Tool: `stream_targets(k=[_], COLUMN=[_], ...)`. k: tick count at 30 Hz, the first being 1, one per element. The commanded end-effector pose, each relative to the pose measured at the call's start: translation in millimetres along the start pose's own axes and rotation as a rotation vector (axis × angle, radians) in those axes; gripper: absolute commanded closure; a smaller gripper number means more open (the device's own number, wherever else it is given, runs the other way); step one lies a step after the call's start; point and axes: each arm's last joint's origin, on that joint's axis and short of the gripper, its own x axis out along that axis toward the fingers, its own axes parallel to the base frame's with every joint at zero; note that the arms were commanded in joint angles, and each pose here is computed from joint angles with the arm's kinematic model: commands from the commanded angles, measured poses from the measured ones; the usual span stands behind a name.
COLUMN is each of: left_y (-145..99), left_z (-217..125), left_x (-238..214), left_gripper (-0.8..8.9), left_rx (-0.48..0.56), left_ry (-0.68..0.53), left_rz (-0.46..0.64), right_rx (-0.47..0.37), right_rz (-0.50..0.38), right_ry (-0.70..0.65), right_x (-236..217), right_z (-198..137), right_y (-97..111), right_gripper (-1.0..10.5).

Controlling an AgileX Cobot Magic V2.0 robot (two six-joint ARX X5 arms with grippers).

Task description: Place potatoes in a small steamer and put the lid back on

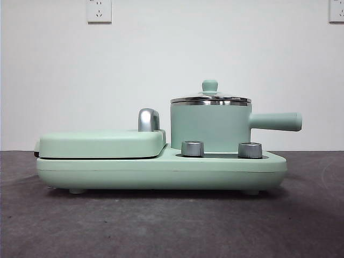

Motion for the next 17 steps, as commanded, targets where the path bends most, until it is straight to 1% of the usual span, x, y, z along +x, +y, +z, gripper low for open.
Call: stream_targets(k=[1,9,17], left_y=[1,1,1], left_z=[-5,-4,-5], left_x=[2,2,2], left_gripper=[8.08,8.08,8.08], left_rx=[0.007,0.007,0.007], left_ry=[0.002,0.002,0.002], left_rz=[-0.001,-0.001,-0.001], right_rx=[-0.001,0.005,0.008], right_rz=[-0.022,-0.039,-0.035], right_ry=[-0.073,-0.055,-0.071], right_x=[0,11,11], right_z=[-6,-31,-30], right_y=[-1,-2,-2], right_gripper=[9.3,9.3,9.3])
